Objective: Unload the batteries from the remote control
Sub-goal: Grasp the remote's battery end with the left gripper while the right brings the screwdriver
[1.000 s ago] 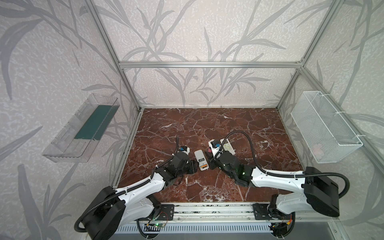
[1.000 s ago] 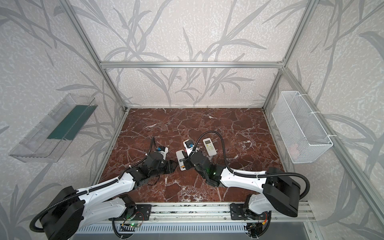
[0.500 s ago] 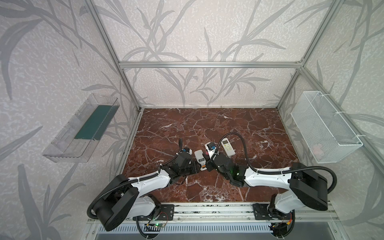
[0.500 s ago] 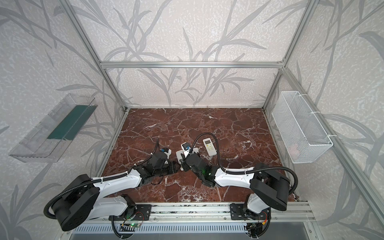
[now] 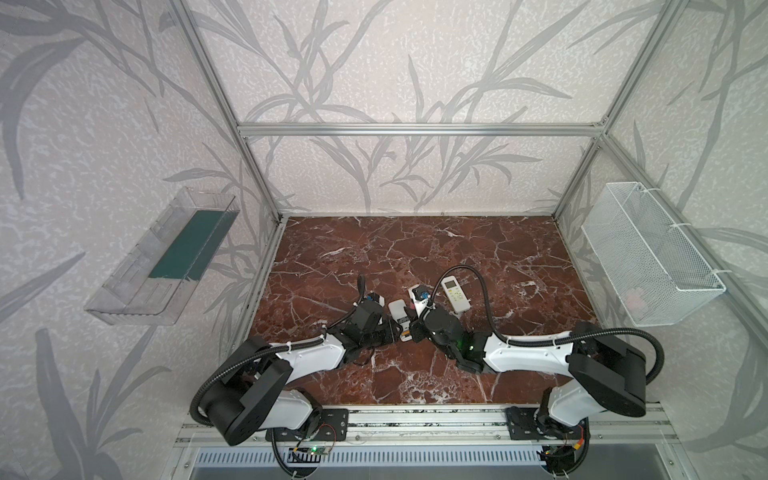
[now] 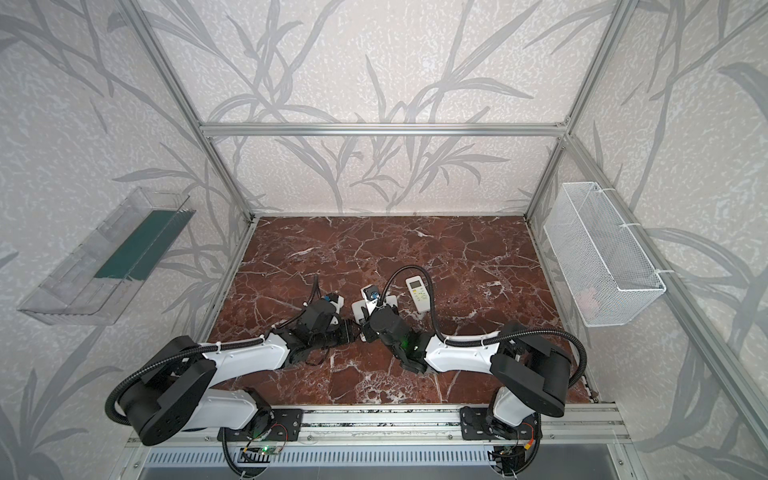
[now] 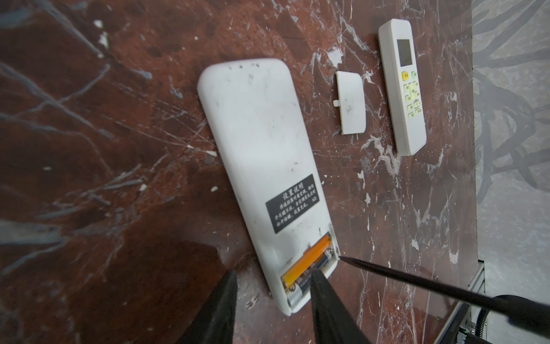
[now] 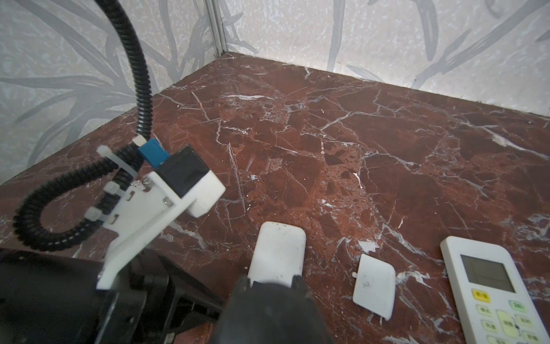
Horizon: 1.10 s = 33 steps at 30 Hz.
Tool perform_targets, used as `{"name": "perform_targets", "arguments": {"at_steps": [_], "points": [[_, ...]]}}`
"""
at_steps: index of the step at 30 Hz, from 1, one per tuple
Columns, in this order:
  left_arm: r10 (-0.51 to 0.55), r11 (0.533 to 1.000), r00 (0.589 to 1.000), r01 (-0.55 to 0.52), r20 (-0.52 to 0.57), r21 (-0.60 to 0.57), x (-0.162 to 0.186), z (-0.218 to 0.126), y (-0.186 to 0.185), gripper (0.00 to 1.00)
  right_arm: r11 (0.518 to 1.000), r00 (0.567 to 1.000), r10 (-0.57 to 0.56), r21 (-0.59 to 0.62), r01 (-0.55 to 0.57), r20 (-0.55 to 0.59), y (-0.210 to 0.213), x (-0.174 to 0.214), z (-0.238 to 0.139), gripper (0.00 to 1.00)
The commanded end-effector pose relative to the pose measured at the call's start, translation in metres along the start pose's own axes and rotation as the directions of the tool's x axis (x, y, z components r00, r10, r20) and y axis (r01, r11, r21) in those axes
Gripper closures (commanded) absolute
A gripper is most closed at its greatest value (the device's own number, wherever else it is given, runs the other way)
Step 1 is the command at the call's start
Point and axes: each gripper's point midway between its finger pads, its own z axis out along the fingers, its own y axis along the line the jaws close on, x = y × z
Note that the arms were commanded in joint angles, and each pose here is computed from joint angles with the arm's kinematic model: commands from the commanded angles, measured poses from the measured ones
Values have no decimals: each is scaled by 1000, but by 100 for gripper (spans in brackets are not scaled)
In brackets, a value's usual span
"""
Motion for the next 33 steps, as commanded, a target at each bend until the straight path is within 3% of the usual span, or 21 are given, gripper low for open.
{"name": "perform_targets", "arguments": {"at_steps": [1, 9, 19, 33], "points": [[-3, 999, 1000, 2, 17, 36, -12, 1, -13, 59, 1000, 1000, 5, 18, -5, 27, 2, -10, 4, 100], [-14, 1000, 1000, 14, -2, -2, -13, 6, -5, 65, 999, 1000, -15, 33, 14, 14, 2, -1, 11, 100], [-103, 995, 990, 102, -99, -14, 8, 23, 6, 70, 998, 999, -51, 45, 51, 0, 1, 0, 14, 100], [-155, 986, 982, 147, -110, -83, 16, 27, 23, 75, 993, 998, -60, 105, 57, 25, -6, -10, 13, 100]]}}
